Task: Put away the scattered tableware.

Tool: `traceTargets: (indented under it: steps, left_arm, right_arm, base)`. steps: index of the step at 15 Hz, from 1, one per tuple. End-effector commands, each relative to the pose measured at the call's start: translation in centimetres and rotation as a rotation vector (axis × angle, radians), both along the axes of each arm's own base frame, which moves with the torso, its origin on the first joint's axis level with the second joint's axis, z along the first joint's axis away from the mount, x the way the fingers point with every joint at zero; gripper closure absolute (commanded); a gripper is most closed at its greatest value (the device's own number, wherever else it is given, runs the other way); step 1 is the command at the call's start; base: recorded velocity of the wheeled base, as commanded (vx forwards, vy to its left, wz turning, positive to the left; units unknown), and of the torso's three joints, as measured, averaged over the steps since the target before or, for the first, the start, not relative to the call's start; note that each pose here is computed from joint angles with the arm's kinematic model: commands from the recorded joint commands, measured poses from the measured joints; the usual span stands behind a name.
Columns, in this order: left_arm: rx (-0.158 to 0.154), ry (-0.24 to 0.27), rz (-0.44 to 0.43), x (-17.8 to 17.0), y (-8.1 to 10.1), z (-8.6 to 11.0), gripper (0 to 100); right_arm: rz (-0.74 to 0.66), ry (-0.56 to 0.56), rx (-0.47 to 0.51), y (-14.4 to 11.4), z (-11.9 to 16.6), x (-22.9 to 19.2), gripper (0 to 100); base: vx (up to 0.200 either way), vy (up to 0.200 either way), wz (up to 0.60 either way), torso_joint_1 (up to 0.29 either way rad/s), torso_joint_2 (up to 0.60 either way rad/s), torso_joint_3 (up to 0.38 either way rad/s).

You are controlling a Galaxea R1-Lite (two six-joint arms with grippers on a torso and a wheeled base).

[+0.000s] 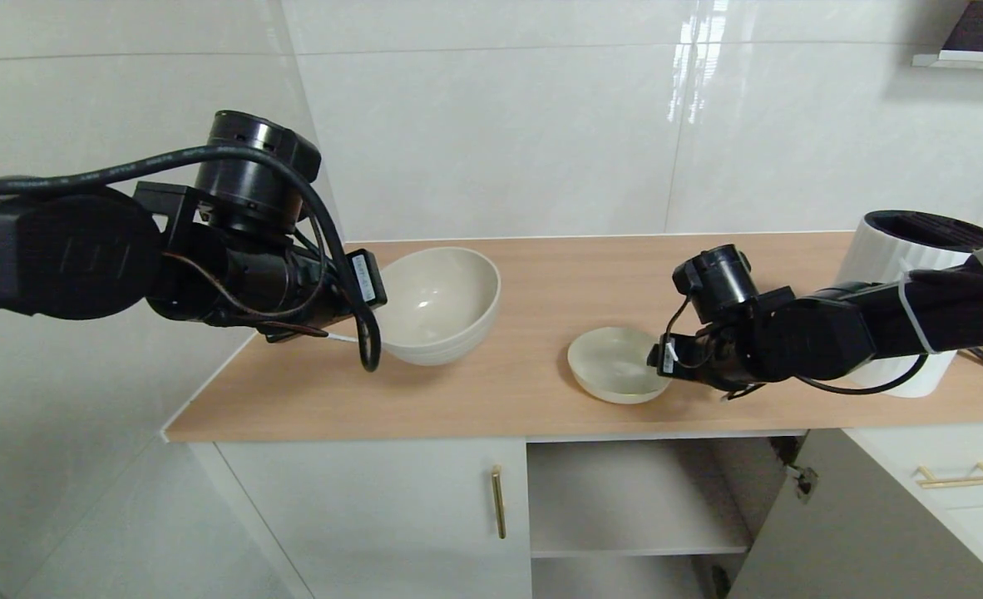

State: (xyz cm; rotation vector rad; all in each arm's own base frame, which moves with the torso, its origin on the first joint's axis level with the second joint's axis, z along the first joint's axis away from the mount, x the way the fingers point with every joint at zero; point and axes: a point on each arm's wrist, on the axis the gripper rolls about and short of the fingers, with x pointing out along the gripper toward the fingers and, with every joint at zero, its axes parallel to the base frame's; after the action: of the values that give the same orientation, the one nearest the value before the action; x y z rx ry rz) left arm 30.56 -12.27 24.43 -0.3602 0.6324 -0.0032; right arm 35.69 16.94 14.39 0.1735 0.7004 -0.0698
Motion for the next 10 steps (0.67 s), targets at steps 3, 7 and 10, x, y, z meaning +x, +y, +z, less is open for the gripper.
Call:
traceTargets:
  steps: [3, 7, 10]
  left_arm:
    - [-0.002, -0.004, 0.002, -0.1, 0.0, 0.1, 100]
    - [-0.002, -0.004, 0.002, -0.2, 0.1, 0.2, 100]
    - [0.011, 0.014, -0.004, -1.1, 0.5, -0.2, 100]
  right_arm:
    - [0.011, 0.017, -0.008, 0.5, -0.8, 0.1, 100]
    - [0.004, -0.034, 0.048, 0.0, 2.1, -1.3, 100]
    - [0.076, -0.073, 0.134, -1.9, 6.8, -5.4, 100]
  base:
    - [0.000, 0.000, 0.00, 0.000, 0.00, 0.000]
    - [0.000, 0.000, 0.00, 0.000, 0.00, 0.000]
    - [0.000, 0.000, 0.00, 0.000, 0.00, 0.000]
